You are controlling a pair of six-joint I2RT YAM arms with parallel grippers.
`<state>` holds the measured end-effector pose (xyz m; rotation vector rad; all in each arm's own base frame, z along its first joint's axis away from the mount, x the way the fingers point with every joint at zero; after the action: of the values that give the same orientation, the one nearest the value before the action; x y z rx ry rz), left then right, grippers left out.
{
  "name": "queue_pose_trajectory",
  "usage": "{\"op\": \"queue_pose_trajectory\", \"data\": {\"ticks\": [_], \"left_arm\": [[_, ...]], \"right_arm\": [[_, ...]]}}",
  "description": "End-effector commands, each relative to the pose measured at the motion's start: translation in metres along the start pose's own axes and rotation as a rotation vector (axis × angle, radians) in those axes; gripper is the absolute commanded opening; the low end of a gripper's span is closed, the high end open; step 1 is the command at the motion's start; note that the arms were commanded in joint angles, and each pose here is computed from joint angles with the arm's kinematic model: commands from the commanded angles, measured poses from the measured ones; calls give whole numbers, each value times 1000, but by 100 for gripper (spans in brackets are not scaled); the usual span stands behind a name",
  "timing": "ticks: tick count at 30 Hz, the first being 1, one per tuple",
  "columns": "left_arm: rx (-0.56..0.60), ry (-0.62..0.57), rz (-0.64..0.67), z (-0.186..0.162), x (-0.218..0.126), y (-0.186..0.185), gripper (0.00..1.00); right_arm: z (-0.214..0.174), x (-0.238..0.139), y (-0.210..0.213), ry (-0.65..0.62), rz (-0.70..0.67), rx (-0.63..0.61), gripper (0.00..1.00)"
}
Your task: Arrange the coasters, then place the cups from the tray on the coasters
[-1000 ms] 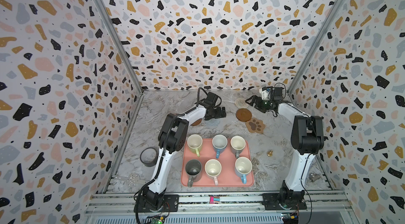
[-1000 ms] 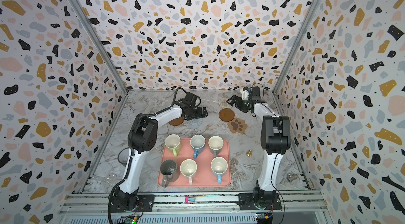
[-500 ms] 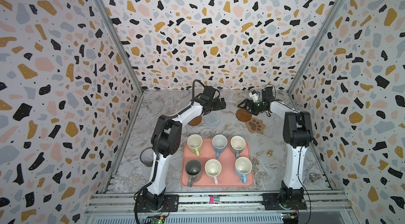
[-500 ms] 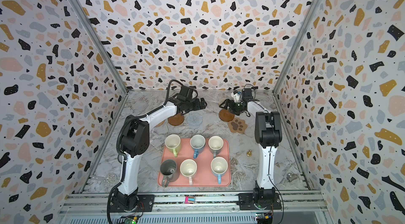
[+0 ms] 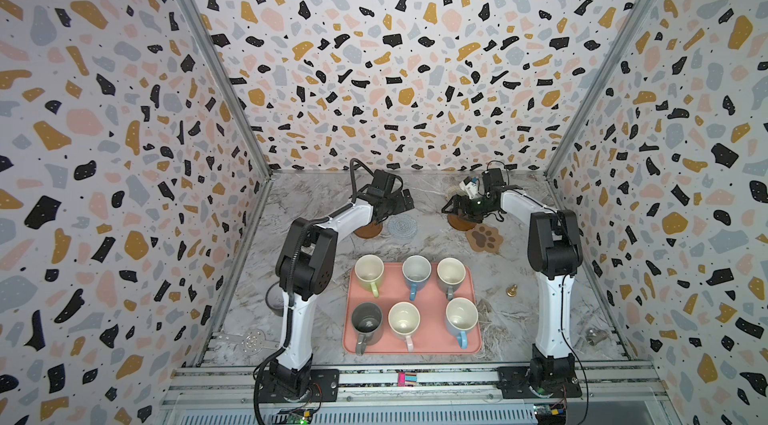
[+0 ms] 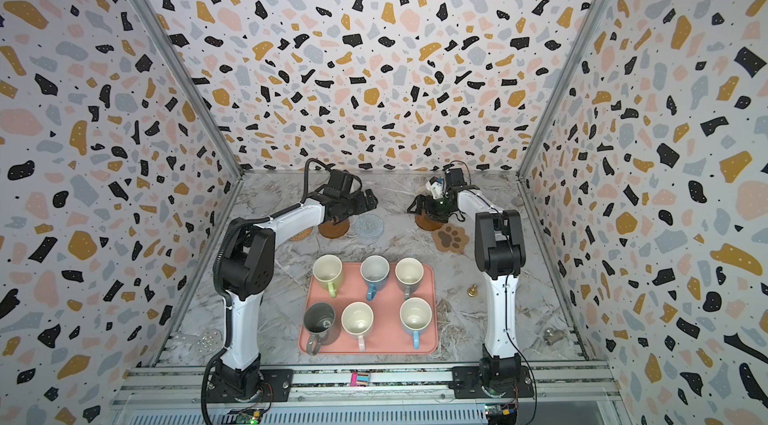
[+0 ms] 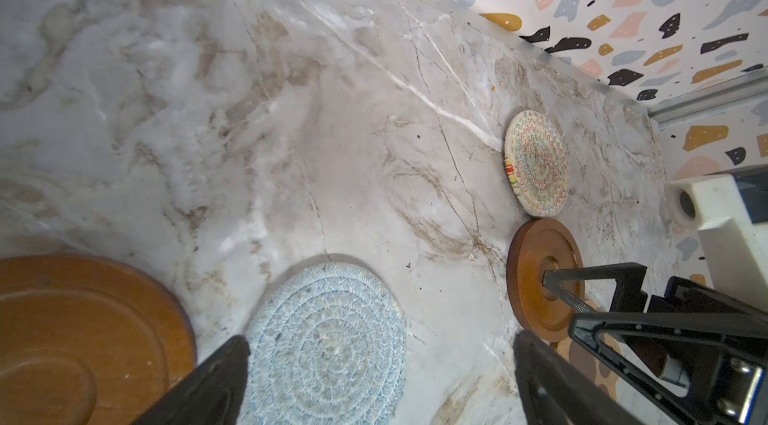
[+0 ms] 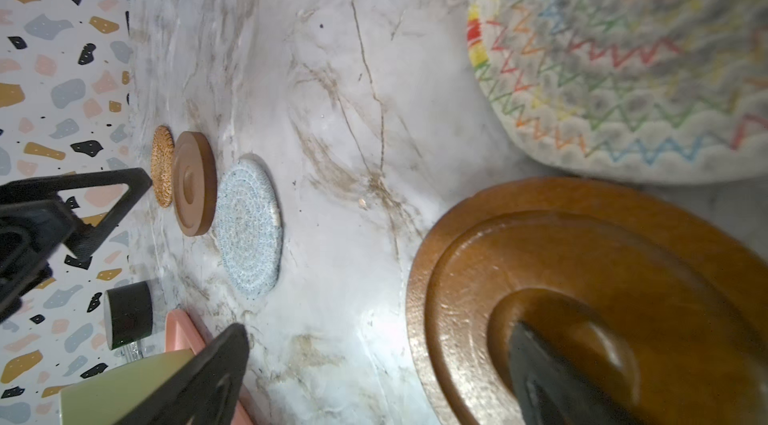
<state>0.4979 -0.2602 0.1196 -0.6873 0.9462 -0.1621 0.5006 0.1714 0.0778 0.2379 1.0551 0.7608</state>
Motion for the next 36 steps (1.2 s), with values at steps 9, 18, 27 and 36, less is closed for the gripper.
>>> {"op": "queue_pose_trajectory", "data": {"ticks": [9,18,27,36], "left_arm": [[-19,-66,-80,23,-19,-22,100],[-29,-85,-92,33,-26,-26,100],[-30,-90,-77,35,-33,-19,100],[-16,-87,-74,41,-38,-16,100]], "right_arm": [[-15,14,3,103,-22,-58,99],[-43,42,40,259,52,-227,99],[-62,57,73,342,167,-292,99],[-86,63,90,424,187,-327,99]]}}
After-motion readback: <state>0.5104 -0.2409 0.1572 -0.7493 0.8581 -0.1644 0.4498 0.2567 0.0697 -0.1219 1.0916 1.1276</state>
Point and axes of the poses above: each gripper's point midway between its finger pads, its own x axis out along the fingers, its own y axis along the line the jaws close on, z = x × y, the point moved 2 cm from there along -x, back along the fingers, and after that the axes turned 14 degrees about -x, right-handed, at the moved point
